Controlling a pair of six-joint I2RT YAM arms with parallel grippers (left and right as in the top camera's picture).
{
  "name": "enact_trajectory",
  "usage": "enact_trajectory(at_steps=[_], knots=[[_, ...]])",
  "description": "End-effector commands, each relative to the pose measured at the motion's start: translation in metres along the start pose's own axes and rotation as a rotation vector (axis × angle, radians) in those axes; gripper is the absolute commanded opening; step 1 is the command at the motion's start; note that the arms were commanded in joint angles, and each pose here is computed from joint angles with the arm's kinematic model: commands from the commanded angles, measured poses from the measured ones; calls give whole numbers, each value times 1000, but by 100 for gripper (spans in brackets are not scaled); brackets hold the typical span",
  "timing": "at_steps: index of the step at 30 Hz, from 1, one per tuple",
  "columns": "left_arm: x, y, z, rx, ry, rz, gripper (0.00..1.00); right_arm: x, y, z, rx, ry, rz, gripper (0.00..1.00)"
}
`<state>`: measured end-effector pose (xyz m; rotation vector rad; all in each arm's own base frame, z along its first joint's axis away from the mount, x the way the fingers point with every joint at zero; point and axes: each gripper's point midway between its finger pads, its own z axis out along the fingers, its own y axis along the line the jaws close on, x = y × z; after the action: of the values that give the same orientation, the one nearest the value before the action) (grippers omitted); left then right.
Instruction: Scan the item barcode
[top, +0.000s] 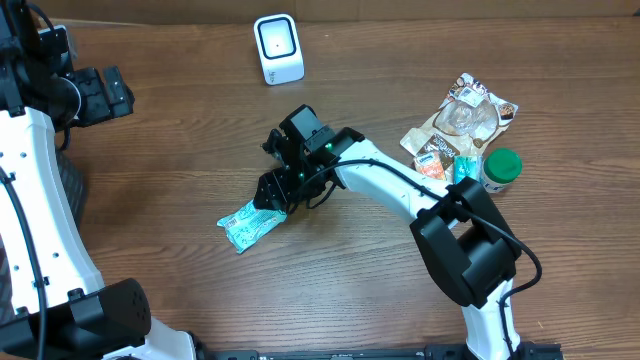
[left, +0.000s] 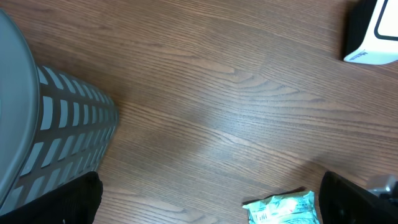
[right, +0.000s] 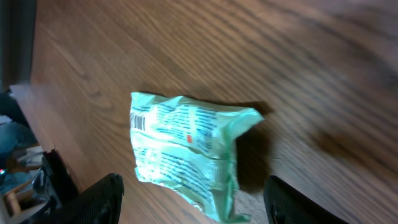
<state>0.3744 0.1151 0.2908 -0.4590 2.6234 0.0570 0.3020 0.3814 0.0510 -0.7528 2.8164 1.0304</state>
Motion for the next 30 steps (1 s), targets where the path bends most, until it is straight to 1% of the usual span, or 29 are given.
enact_trajectory(at_steps=[1, 4, 6, 9, 11, 12, 14, 15, 17, 20, 25, 27, 30], knots=[[-2, -2, -3, -1, -12, 27, 100, 13, 6, 24, -53, 59, -10, 71], [-2, -2, -3, -1, -12, 27, 100, 17, 3, 37, -55, 74, 3, 70], [-2, -2, -3, -1, -12, 27, 100, 20, -2, 43, -50, 88, 41, 65], [-2, -2, -3, -1, -12, 27, 100, 21, -6, 45, -44, 92, 95, 52], [-2, -2, -3, -1, -13, 27, 100, 20, -7, 44, -47, 92, 107, 40], [-2, -2, -3, -1, -12, 27, 100, 20, -7, 44, -47, 92, 116, 36], [-2, -2, -3, -1, -12, 27, 100, 20, -7, 44, -46, 91, 127, 23], [-2, -2, -3, -1, -13, 27, 100, 19, -8, 43, -47, 91, 129, 15], [-2, -2, -3, -1, -13, 27, 99, 19, -7, 41, -64, 93, 134, 4], [-2, -2, -3, -1, -12, 27, 100, 14, -5, 33, -115, 90, 148, 4], [-2, -2, -3, -1, -12, 27, 100, -8, 1, -6, -187, 15, 91, 4], [-2, -2, -3, -1, -13, 27, 100, -19, 4, -31, -194, -38, 85, 4], [-2, -2, -3, 0, -12, 28, 100, -38, 9, -83, -196, -147, 48, 4]])
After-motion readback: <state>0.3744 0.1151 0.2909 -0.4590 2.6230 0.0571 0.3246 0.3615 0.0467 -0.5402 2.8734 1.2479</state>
